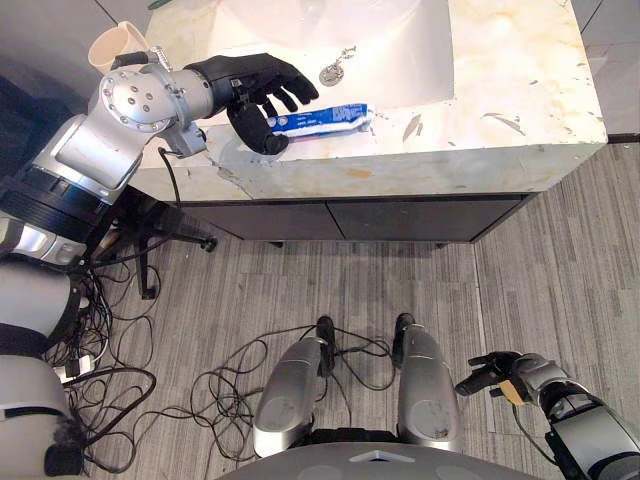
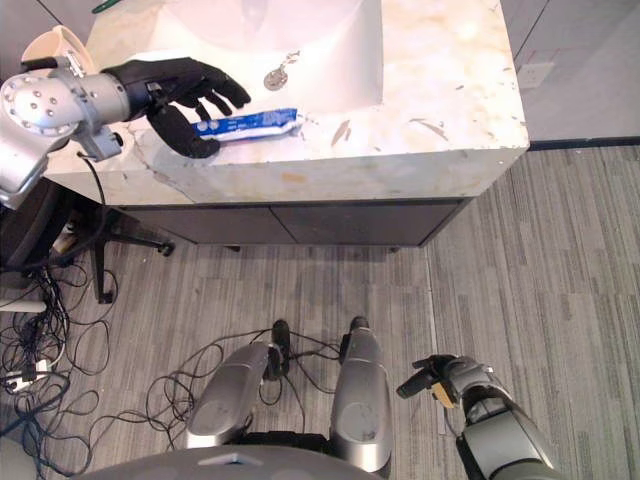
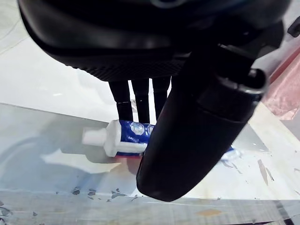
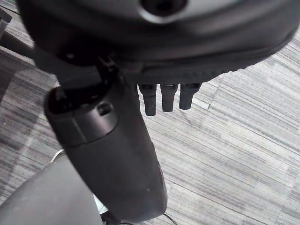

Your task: Organize the bathroom.

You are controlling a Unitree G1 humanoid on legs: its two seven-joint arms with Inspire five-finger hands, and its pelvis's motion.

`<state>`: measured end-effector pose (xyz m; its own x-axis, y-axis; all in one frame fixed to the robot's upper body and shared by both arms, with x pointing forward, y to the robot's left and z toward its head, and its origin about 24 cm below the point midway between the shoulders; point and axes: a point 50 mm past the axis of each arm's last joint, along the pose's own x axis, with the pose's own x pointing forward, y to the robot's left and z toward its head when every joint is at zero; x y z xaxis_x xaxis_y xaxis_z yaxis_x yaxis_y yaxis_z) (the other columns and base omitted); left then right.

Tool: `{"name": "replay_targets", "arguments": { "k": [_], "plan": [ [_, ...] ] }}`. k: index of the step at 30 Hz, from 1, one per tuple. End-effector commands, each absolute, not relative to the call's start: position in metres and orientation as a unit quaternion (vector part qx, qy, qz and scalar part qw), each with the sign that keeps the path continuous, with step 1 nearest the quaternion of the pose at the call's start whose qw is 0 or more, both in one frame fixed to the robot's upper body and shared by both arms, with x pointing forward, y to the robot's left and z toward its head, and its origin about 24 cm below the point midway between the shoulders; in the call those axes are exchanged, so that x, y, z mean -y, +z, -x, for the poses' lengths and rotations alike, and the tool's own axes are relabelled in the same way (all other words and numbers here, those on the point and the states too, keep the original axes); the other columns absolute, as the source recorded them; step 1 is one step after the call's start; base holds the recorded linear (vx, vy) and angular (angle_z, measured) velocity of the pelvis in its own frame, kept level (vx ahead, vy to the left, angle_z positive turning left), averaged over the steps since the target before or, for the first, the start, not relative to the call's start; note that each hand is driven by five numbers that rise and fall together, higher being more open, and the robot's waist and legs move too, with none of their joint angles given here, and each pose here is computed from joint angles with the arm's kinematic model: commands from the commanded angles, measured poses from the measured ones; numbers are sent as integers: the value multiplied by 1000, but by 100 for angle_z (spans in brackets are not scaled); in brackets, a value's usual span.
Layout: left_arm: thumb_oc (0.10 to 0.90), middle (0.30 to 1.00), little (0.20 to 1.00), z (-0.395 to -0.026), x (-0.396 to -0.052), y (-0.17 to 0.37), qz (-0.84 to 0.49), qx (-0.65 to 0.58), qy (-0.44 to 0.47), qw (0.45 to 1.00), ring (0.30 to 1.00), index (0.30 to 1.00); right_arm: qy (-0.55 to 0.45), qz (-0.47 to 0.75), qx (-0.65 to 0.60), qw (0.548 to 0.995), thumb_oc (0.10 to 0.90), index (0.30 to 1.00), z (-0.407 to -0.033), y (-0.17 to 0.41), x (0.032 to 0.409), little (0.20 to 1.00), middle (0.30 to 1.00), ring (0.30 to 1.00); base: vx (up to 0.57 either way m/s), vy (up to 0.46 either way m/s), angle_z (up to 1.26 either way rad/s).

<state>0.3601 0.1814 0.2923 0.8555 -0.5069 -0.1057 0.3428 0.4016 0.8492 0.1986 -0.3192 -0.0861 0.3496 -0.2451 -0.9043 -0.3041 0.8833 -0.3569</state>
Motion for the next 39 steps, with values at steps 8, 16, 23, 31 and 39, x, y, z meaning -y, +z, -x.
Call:
{"name": "replay_targets", "arguments": {
  "k": [8, 16, 23, 31, 39],
  "plan": [
    [400, 300, 300, -354, -203, 308, -493, 86, -228, 835, 300, 300, -6, 227, -594, 772, 800, 900, -181, -88, 334, 900, 900, 900, 0, 0, 0],
    [400, 300, 300, -358, -215, 302, -421, 73, -200, 881, 300, 300, -10, 215, -589, 779, 800, 900, -180, -90, 331, 900, 900, 900, 5, 0, 0],
    [400, 300, 300, -362, -230, 274, -242, 40, -201, 948, 300, 300, -90, 126, -547, 823, 800, 900, -181, -87, 335, 900, 900, 900, 75, -15, 0],
    [400, 300, 300, -359, -212, 268, -120, 86, -228, 962, 300, 300, -211, 56, -444, 869, 800, 900, -195, -55, 365, 900, 900, 900, 73, -70, 1],
    [400, 300, 300, -356, -188, 283, -71, 133, -231, 961, 300, 300, -337, 74, -309, 886, 800, 900, -207, 1, 407, 900, 900, 900, 59, -50, 4]
  ]
}}
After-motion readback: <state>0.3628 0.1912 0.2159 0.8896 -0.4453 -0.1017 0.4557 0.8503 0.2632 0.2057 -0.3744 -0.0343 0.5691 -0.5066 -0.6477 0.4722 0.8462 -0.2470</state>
